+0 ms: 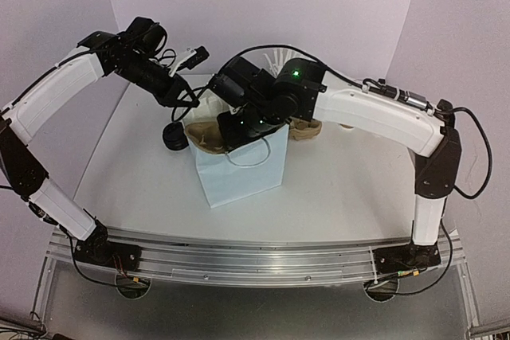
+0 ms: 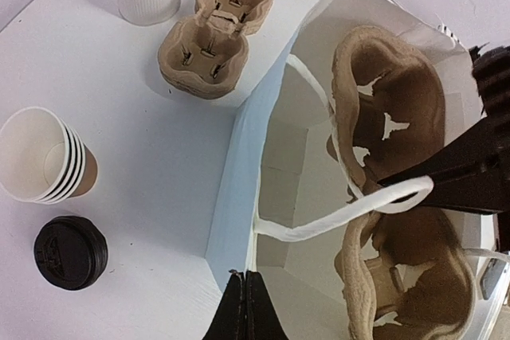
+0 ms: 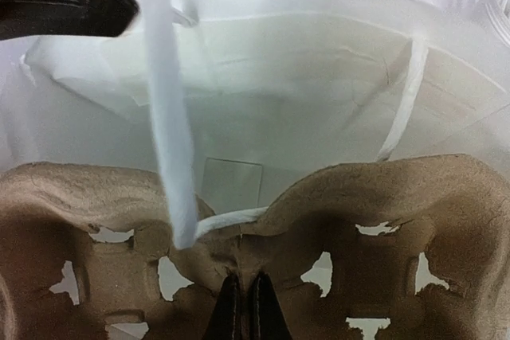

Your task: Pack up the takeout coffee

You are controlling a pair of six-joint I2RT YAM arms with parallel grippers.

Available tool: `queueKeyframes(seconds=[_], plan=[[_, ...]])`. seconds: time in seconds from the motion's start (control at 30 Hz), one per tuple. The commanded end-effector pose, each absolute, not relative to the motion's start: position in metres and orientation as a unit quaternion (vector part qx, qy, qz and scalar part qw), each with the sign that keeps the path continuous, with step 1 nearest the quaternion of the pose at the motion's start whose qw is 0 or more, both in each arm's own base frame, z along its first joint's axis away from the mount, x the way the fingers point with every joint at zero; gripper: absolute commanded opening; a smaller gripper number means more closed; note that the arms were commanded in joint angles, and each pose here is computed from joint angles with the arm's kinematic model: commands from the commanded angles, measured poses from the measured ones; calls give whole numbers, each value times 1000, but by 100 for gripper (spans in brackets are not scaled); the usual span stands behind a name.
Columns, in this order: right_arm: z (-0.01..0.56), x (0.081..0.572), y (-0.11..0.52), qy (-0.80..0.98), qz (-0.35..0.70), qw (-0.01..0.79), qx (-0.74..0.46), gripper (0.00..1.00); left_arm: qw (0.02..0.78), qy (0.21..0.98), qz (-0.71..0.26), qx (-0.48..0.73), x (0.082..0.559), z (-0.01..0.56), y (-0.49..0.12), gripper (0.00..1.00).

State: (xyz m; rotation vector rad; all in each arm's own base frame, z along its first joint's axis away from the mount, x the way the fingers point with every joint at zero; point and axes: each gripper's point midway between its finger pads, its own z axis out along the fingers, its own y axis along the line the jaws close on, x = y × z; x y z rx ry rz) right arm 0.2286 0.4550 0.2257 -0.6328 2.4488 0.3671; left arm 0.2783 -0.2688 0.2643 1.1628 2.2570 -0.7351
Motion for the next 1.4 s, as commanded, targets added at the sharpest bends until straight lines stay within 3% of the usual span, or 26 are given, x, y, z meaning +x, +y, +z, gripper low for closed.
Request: queueKeyframes(seconds=[0.0, 0.03, 0.07, 0.1, 0.17, 0.4, 0.53, 0.67, 0.77, 0.93, 1.0, 1.17, 1.37], plan=[[250, 219, 453, 899, 150, 316, -264, 0, 253, 782, -282, 495, 263, 269, -270, 4], [248, 218, 452, 900, 150, 314, -261, 0, 255, 749, -298, 534, 249, 275, -272, 12], [245, 217, 452, 902, 152, 310, -261, 0, 270, 710, -300, 577, 238, 282, -272, 32], [244, 216, 453, 903, 154, 308, -259, 0, 287, 683, -297, 603, 233, 286, -271, 45], [241, 216, 454, 904, 156, 304, -256, 0, 328, 632, -280, 644, 230, 296, -271, 59], [237, 217, 454, 910, 172, 295, -237, 0, 383, 537, -286, 695, 225, 326, -286, 80], [241, 217, 457, 908, 184, 296, -233, 0, 386, 533, -278, 700, 228, 313, -303, 82], [245, 217, 460, 906, 192, 299, -232, 0, 417, 531, -247, 695, 244, 308, -321, 79], [251, 217, 461, 903, 199, 303, -230, 0, 436, 533, -229, 688, 256, 307, -328, 67], [254, 216, 460, 902, 207, 304, -227, 0, 475, 555, -200, 653, 280, 311, -333, 16], [257, 216, 456, 902, 210, 306, -221, 0, 485, 573, -192, 633, 288, 313, -331, 1], [256, 214, 438, 904, 203, 310, -210, 0, 506, 647, -199, 535, 316, 328, -314, 0], [245, 208, 439, 907, 204, 293, -223, 0, 471, 743, -264, 396, 332, 332, -297, 0]])
